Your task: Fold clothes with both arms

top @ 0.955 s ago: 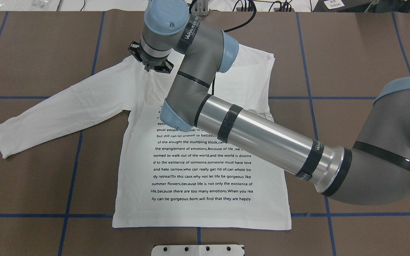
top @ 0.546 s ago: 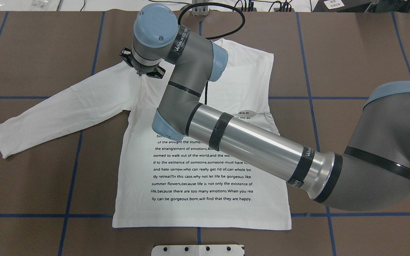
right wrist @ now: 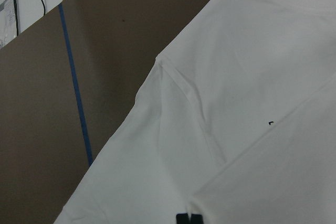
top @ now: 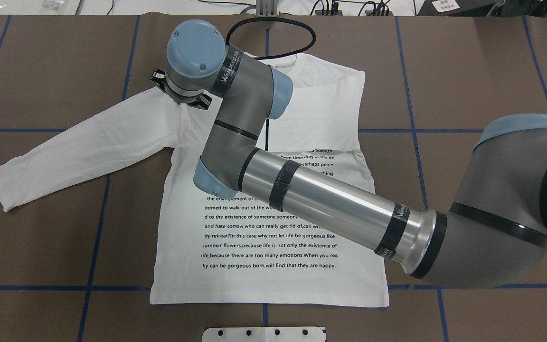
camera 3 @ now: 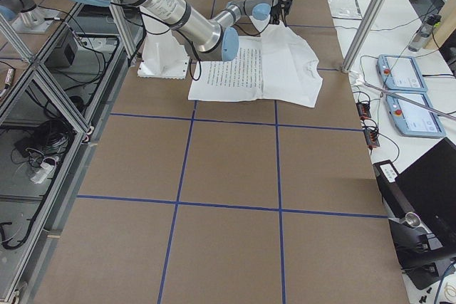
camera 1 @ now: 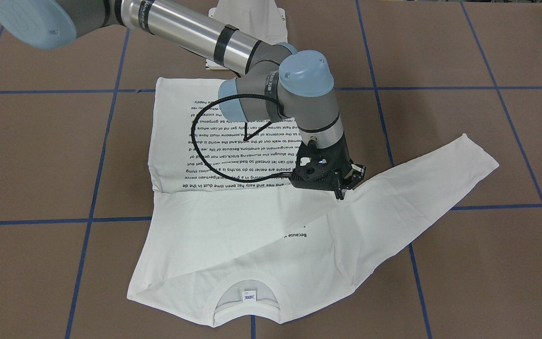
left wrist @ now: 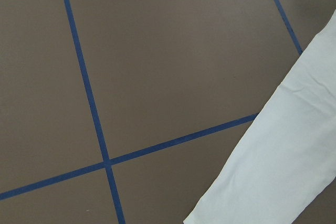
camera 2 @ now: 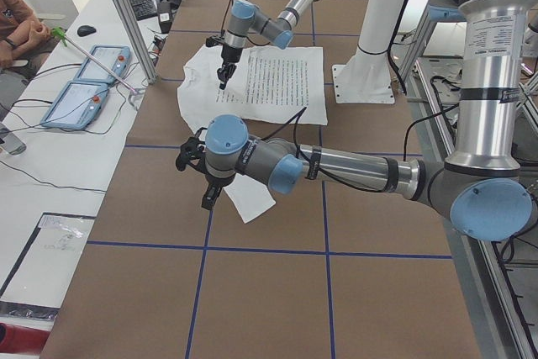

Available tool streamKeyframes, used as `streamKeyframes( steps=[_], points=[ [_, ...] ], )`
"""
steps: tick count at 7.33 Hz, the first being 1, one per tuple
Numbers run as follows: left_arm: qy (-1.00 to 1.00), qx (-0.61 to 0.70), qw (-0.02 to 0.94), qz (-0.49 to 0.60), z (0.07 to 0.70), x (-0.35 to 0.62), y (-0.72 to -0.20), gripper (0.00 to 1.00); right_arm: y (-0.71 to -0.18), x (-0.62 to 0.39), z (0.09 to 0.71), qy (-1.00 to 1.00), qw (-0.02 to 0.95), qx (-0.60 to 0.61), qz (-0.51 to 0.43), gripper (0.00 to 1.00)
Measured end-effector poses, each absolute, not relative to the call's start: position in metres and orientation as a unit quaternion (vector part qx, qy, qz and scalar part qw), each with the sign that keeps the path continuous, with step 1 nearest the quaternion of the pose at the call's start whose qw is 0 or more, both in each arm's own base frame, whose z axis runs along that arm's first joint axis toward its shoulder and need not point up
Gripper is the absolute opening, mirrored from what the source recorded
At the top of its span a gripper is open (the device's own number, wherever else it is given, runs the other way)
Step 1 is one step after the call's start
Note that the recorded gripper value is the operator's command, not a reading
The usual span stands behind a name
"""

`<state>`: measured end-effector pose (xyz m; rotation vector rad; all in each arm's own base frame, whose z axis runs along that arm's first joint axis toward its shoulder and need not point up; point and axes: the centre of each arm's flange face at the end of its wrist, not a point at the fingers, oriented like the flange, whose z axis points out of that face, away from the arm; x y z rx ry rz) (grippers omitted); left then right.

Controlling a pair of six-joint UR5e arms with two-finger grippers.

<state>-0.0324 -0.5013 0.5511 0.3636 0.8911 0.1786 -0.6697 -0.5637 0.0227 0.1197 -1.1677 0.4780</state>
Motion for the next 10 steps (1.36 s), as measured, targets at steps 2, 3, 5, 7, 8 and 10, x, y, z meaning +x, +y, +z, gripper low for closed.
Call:
streamKeyframes(
  steps=[2,3,5,7,8,10],
  points=[
    [0.429,0.168,0.883,0.087,0.555,-0.028,-0.5,1.0,-0.561,-0.682,0.012,-0.541,0.806,0.059,0.232,0.91],
    [0.429,0.162,0.884,0.086,0.56,-0.026,-0.5,1.0,-0.557,-0.684,0.006,-0.543,0.803,0.056,0.24,0.95],
    [0.437,0.131,0.886,0.081,0.573,0.001,-0.506,1.0,-0.557,-0.671,-0.003,-0.551,0.792,0.045,0.261,0.98],
    [0.444,0.078,0.889,0.076,0.605,0.045,-0.509,0.94,-0.584,-0.61,0.06,-0.533,0.803,0.02,0.266,0.98],
    [0.446,0.052,0.892,0.062,0.619,0.057,-0.511,0.93,-0.6,-0.558,0.11,-0.529,0.808,0.002,0.259,0.98],
    [0.445,0.0,0.894,0.05,0.635,0.102,-0.508,0.87,-0.628,-0.439,0.221,-0.516,0.82,-0.014,0.246,0.98]
  ],
)
